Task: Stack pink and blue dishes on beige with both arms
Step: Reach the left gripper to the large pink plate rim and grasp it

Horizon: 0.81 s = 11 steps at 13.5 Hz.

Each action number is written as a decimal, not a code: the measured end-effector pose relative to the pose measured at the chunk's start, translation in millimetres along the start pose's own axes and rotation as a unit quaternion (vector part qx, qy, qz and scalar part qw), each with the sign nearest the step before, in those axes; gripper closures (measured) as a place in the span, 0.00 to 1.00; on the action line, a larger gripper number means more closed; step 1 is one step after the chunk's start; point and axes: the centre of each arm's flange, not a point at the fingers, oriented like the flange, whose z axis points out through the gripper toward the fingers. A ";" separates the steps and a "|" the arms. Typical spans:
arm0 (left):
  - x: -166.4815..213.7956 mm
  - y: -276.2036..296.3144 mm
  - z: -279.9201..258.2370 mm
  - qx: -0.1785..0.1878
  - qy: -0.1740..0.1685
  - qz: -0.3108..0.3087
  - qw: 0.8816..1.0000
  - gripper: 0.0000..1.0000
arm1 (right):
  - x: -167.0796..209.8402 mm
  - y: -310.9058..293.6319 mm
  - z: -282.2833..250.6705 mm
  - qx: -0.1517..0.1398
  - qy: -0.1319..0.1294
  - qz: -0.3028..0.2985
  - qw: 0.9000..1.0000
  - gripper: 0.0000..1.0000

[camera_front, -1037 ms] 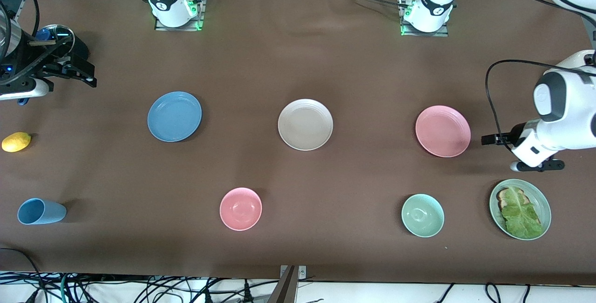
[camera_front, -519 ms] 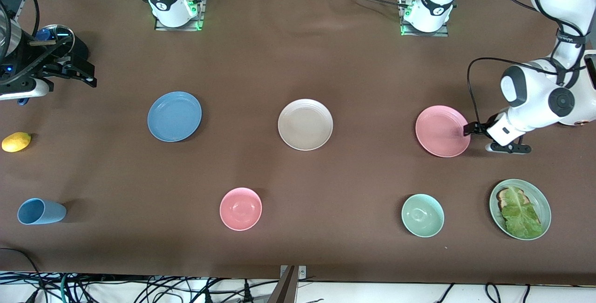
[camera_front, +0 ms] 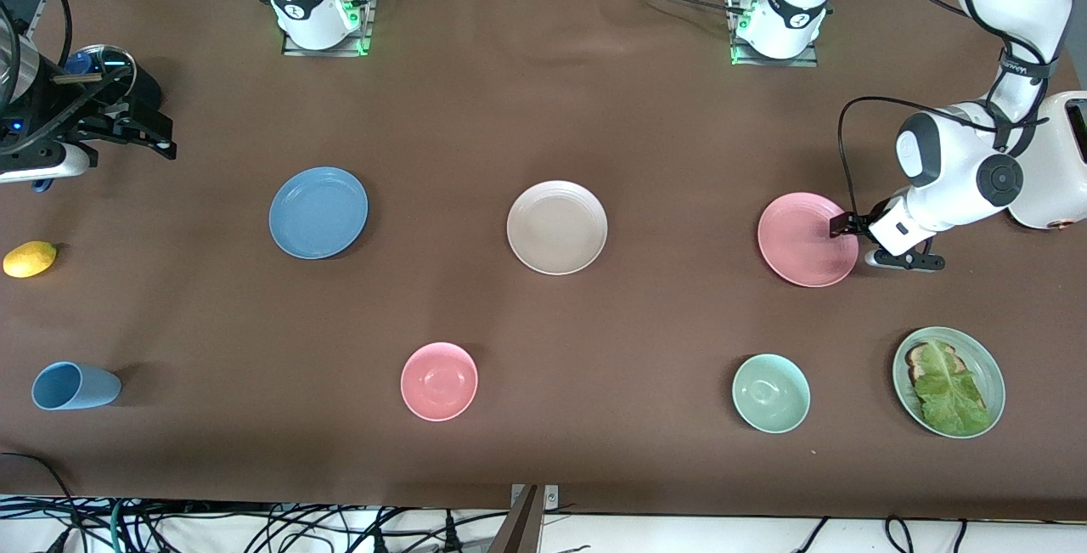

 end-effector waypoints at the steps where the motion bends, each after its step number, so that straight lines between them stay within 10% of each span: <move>1: -0.3 -0.6 1.0 0.000 -0.001 0.006 1.000 0.27 | 0.0 0.0 0.0 0.000 0.000 0.000 1.000 0.00; 7: -1.3 -10.0 0.6 -0.003 0.002 0.006 1.000 0.90 | 0.0 0.0 0.0 0.000 0.000 0.000 1.000 0.00; 11: 9.8 -1.1 -11.1 -0.013 -0.009 0.012 1.000 0.91 | 0.0 0.0 0.0 0.000 0.000 0.000 1.000 0.00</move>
